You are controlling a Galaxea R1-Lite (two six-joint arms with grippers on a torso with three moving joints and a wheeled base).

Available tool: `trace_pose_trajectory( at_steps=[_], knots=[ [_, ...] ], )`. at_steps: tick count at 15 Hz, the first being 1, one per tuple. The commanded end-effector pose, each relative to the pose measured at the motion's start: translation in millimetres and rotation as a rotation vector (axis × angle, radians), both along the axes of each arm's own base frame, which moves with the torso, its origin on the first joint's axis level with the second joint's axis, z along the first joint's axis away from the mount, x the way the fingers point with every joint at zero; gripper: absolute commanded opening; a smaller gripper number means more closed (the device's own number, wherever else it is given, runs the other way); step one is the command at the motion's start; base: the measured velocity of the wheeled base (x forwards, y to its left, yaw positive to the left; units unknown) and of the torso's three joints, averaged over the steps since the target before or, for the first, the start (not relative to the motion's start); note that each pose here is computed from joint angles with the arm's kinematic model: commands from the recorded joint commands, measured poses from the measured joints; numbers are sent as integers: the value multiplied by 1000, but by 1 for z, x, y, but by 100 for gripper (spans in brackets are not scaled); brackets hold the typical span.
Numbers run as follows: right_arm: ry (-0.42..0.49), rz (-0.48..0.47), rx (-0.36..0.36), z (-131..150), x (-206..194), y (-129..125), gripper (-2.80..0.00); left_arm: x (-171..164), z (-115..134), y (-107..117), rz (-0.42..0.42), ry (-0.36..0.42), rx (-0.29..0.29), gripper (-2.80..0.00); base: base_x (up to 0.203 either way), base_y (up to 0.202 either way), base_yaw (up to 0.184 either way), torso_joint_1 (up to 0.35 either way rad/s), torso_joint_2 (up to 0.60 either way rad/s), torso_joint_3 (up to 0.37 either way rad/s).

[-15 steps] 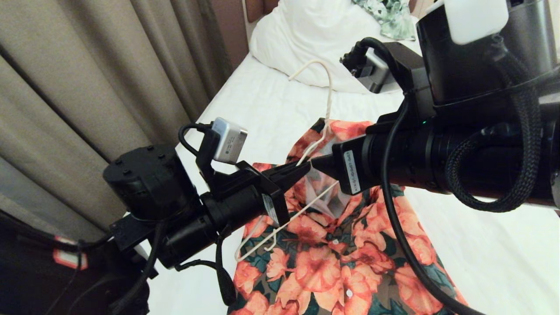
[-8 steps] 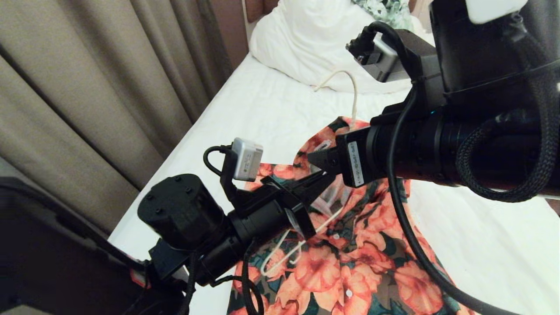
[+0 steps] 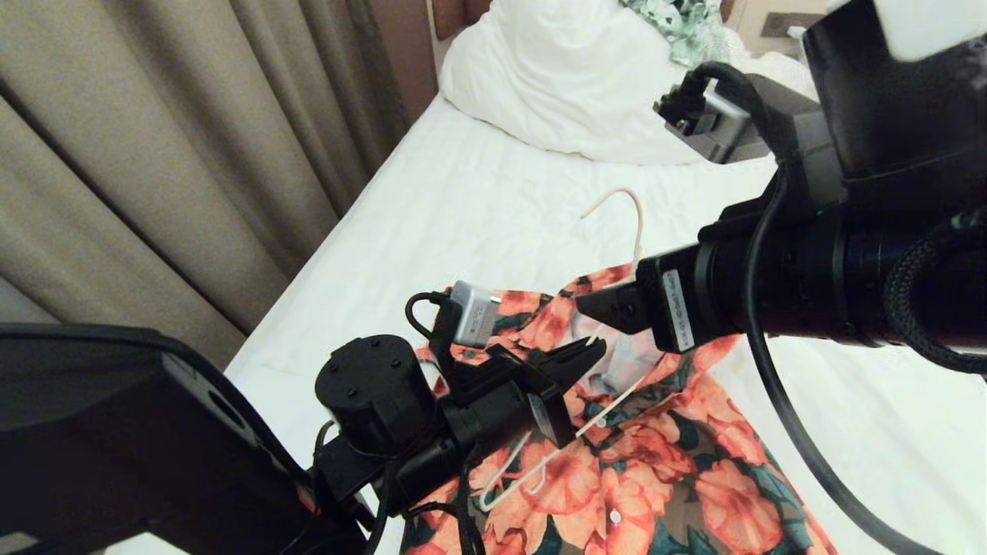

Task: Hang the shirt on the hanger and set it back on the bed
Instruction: Hook one side of the shirt onto the hanger

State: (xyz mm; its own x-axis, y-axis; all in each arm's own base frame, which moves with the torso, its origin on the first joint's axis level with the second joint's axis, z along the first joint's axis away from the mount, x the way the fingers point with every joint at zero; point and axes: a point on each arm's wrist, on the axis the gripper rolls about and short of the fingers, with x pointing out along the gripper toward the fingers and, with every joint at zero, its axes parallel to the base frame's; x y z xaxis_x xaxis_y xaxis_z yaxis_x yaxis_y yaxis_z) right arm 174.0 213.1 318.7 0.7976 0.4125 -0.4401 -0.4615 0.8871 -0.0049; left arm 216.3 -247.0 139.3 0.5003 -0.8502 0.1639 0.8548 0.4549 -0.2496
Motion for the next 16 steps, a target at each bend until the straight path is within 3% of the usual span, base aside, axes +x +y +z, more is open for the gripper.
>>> trace_pose_trajectory(
  at_steps=[1, 7, 11, 16],
  knots=[
    [48, -4, -61, -6, -4, -4, 0, 1, -3, -2, -1, 4, 1, -280, 0, 0, 0, 0, 0, 0],
    [71, -67, -73, -1, -3, -25, 0, 3, -9, -3, 4, 13, 17, -280, 0, 0, 0, 0, 0, 0],
    [120, -226, -55, -5, 18, -51, 0, 5, -11, -3, 6, 17, 22, -280, 0, 0, 0, 0, 0, 0],
    [185, -370, -55, -24, 50, -65, 0, 8, -16, -3, 15, 24, 31, -280, 0, 0, 0, 0, 0, 0]
  ],
)
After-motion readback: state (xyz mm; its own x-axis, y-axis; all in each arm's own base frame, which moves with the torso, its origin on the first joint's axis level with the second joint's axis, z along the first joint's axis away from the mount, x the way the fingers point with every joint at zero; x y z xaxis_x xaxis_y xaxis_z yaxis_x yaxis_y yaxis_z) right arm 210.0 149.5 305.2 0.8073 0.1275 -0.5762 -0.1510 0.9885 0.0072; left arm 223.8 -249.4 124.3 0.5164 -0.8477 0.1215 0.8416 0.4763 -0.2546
